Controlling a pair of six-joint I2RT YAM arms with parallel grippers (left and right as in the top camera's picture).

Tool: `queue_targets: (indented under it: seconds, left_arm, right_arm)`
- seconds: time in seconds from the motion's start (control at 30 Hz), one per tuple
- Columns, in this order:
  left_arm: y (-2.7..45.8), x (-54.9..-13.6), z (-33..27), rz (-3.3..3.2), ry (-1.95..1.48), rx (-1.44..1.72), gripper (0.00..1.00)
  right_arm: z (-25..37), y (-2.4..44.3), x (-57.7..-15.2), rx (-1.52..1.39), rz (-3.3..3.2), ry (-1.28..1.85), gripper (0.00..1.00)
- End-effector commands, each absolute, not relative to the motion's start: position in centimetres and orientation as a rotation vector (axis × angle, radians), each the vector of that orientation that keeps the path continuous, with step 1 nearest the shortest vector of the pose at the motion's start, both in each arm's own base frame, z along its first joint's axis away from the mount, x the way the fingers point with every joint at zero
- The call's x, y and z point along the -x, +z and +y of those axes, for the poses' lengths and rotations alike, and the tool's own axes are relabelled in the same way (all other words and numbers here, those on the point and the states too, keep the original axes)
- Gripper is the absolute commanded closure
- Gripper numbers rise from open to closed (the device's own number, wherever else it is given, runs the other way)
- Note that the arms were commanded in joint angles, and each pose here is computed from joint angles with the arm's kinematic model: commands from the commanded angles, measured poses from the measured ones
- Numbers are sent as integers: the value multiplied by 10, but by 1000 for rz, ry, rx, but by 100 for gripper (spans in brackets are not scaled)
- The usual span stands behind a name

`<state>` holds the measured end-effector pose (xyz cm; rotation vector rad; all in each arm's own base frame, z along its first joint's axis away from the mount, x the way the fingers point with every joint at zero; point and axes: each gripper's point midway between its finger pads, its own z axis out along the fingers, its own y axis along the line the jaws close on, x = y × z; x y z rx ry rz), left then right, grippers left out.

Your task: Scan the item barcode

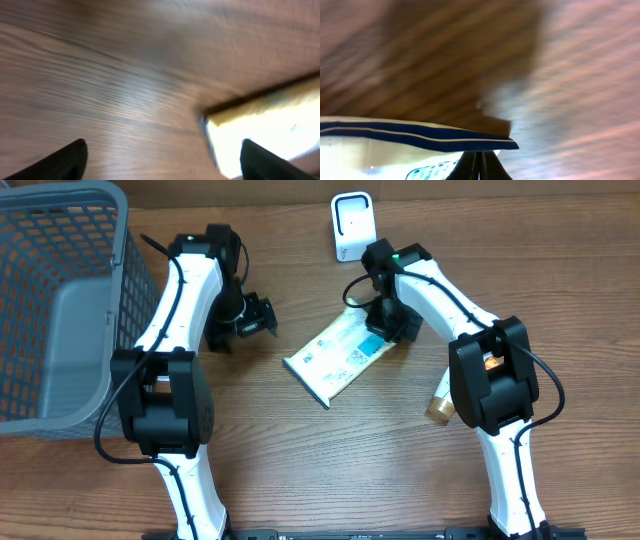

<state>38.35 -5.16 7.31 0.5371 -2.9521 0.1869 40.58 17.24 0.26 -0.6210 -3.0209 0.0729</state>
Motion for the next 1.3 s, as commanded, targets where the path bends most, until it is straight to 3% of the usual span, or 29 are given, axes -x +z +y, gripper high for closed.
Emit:
queue_targets:
  seconds: [0.0, 0.13, 0.23, 0.37, 0.5, 0.57, 0.63, 0.73, 0.9, 1.1, 1.17, 1.23, 1.27]
  left_arm:
    - [66, -364, -90, -2882, 425, -296, 20]
    - [51, -345, -116, -2817, 514, -221, 38]
    - [43, -334, -143, -2767, 632, -164, 41]
    - [33, -326, -179, -2731, 784, -110, 60]
    - [21, -328, -197, -2749, 793, -160, 75]
    - [18, -333, -201, -2775, 804, -161, 80]
    - [14, -338, -196, -2809, 752, -200, 90]
    - [1, -346, -168, -2887, 540, -312, 96]
    - [-11, -365, -93, -3030, 99, -459, 96]
    - [10, -388, -53, -3073, 57, -468, 85]
    - [24, -393, -45, -3061, 68, -507, 76]
    - [39, -395, -41, -3044, 98, -535, 55]
    - [45, -396, -41, -3033, 123, -545, 39]
  right_arm:
    - [146, 8, -400, 748, -2998, 243, 96]
    - [145, 45, -399, 733, -3034, 214, 96]
    - [147, 79, -404, 608, -3124, 150, 96]
    - [137, 114, -413, 597, -3213, 71, 93]
    - [121, 118, -431, 596, -3262, 38, 92]
    - [117, 110, -439, 570, -3273, 2, 96]
    - [128, 102, -442, 461, -3269, -120, 96]
    - [146, 86, -439, 322, -3242, -279, 96]
    - [161, 51, -429, 290, -3211, -355, 96]
    - [168, 47, -426, 296, -3193, -400, 94]
    - [173, 49, -424, 289, -3175, -442, 83]
    - [173, 49, -422, 295, -3155, -464, 56]
    - [172, 49, -420, 294, -3147, -461, 50]
